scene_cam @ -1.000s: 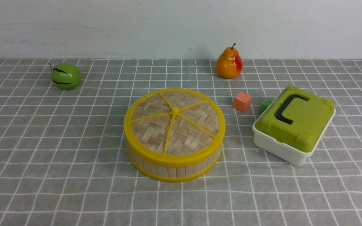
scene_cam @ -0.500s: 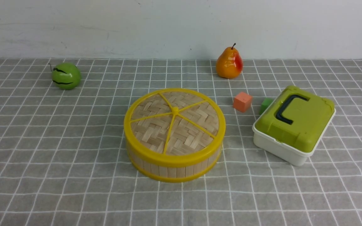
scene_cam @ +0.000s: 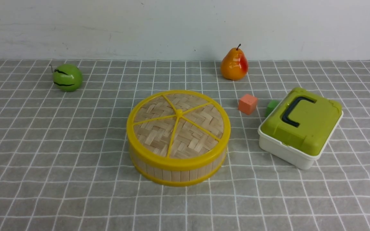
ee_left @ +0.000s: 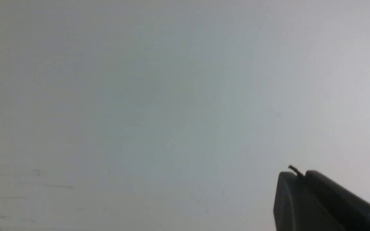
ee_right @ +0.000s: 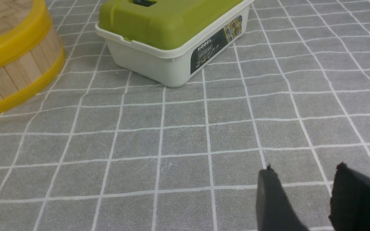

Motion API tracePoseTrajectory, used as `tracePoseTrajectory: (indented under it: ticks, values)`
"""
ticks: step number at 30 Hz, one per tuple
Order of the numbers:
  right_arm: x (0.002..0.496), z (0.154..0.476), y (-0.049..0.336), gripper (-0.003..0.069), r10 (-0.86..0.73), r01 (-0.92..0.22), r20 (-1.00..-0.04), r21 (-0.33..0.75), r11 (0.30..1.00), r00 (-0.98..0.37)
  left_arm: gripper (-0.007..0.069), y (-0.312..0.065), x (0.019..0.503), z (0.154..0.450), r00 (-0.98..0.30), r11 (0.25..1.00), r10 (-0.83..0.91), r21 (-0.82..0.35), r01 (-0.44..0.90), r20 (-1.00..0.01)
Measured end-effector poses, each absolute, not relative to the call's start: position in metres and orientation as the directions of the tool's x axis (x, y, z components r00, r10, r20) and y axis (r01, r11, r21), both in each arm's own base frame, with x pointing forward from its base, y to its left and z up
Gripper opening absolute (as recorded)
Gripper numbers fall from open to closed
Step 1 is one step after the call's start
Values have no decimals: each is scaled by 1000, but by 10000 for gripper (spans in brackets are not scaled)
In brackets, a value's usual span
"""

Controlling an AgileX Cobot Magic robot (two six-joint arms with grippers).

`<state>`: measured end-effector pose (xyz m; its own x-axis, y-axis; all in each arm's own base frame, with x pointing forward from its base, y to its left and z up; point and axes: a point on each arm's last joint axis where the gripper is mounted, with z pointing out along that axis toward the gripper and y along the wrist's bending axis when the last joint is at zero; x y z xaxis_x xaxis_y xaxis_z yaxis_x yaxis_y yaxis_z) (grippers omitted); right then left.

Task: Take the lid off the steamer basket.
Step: Use the left arm to lift the lid of the steamer

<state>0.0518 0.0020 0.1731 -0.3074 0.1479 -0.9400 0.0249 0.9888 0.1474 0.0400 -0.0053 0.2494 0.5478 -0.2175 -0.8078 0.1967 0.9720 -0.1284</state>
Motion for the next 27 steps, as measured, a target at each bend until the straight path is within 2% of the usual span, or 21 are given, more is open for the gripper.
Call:
tracePoseTrajectory:
  ticks: [3,5,8,12,15,18,20,23,27]
  values:
    - [52,173,2,241,148,25,-940,147,989,-307,20,-3,37,265,540,951,-302,-206,231,-786]
    - [52,173,2,241,148,25,-940,147,989,-307,-13,-2,32,296,510,938,-341,-250,241,-789]
    - [52,173,2,241,148,25,-940,147,989,-307,-13,-2,33,348,448,930,-363,-285,234,-817]
    - [52,173,2,241,148,25,-940,147,989,-307,-13,-5,61,397,371,951,-302,-248,187,-878]
    - [52,173,2,241,148,25,-940,147,989,-307,-13,-7,89,412,310,963,-257,-218,157,-915]
    - [52,173,2,241,148,25,-940,147,989,-307,-13,-12,143,421,79,968,-236,-228,103,-968]
    - [52,173,2,241,148,25,-940,147,989,-307,-13,-14,168,429,-59,968,-236,-240,77,-970]
    - [52,173,2,241,148,25,-940,147,989,-307,-13,-21,209,433,-315,962,-247,-271,34,-916]
    - [52,173,2,241,148,25,-940,147,989,-307,-13,-31,255,434,-539,951,-252,-308,14,-804]
